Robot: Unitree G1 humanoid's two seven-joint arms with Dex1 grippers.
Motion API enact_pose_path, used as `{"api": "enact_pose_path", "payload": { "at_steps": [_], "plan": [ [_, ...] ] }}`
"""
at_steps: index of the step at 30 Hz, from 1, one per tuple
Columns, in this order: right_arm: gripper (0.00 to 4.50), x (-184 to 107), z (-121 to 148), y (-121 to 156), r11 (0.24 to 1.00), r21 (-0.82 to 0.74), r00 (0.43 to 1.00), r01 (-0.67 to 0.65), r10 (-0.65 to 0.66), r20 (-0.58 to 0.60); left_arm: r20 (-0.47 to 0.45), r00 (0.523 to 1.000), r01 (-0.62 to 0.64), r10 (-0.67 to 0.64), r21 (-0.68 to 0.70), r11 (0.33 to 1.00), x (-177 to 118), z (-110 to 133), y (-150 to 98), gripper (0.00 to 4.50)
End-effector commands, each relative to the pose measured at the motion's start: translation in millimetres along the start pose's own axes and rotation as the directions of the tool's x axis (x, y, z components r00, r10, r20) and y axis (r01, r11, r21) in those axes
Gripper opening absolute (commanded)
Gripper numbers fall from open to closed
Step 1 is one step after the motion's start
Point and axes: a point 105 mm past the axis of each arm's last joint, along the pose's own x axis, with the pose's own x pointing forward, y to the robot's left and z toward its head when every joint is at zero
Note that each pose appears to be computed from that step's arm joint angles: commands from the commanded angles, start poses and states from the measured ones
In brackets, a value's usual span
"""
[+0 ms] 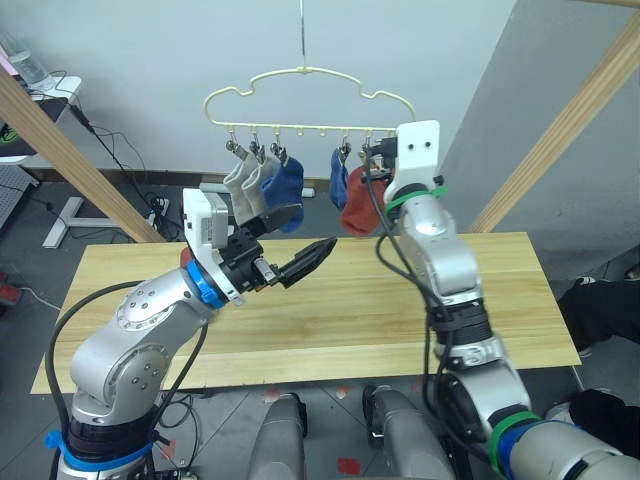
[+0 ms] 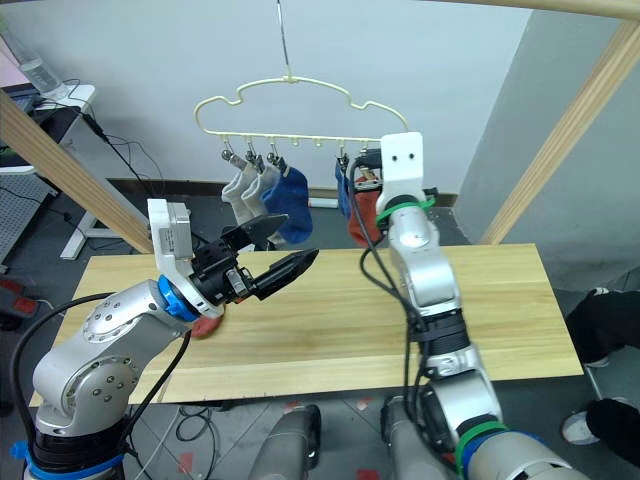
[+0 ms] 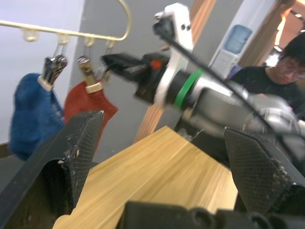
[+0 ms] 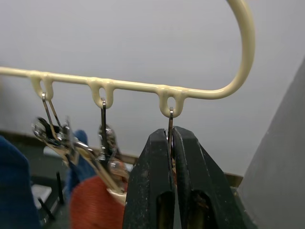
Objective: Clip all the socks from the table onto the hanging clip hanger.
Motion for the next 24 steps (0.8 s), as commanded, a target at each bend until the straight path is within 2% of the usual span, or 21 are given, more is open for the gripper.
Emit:
{"api": "enact_pose_path", "payload": {
  "at_steps": [1, 4, 8, 10, 14, 17, 20, 23, 24],
  "plan": [
    [0.01, -3.7, 18.1, -13.8, 0.988, 0.013, 0.988, -0.154, 0.154, -0.033, 0.013, 1.0, 0.005, -0.006, 0.026, 1.0, -2.2, 0.8, -2.8, 4.5],
    [0.01, -10.1, 23.9, -16.6, 0.95, 0.028, 0.945, -0.31, 0.312, -0.104, -0.016, 1.0, 0.001, -0.001, 0.027, 1.0, -3.4, -8.2, -1.6, 4.5],
    [0.01, -22.0, 29.4, -11.8, 0.873, 0.199, 0.855, -0.446, 0.481, -0.194, -0.046, 0.999, -0.019, 0.02, 0.018, 1.0, -5.9, -19.5, 0.8, 4.5],
    [0.01, -28.1, 30.8, -9.8, 0.819, 0.343, 0.804, -0.461, 0.548, -0.229, -0.066, 0.996, -0.053, 0.054, 0.02, 0.998, -9.7, -26.5, 6.9, 4.5],
    [0.01, -35.8, 27.7, -10.9, 0.777, 0.444, 0.75, -0.446, 0.595, -0.289, -0.094, 0.989, -0.114, 0.115, 0.021, 0.993, -20.0, -40.1, 18.1, 4.5],
    [0.01, -41.8, 33.1, -10.3, 0.685, 0.597, 0.686, -0.418, 0.669, -0.287, -0.16, 0.962, -0.216, 0.221, 0.047, 0.975, -42.4, -65.2, 39.0, 4.5],
    [0.01, -41.8, 38.2, -9.1, 0.617, 0.678, 0.657, -0.401, 0.709, -0.257, -0.188, 0.935, -0.289, 0.3, 0.085, 0.954, -59.3, -76.8, 56.2, 4.5],
    [0.01, -40.5, 40.8, -9.1, 0.592, 0.703, 0.651, -0.393, 0.719, -0.242, -0.198, 0.916, -0.333, 0.349, 0.108, 0.937, -70.5, -82.0, 68.6, 4.5],
    [0.01, -41.5, 41.9, -8.9, 0.588, 0.701, 0.642, -0.403, 0.727, -0.241, -0.212, 0.895, -0.373, 0.393, 0.129, 0.919, -80.9, -86.9, 78.5, 4.5]
  ]
}}
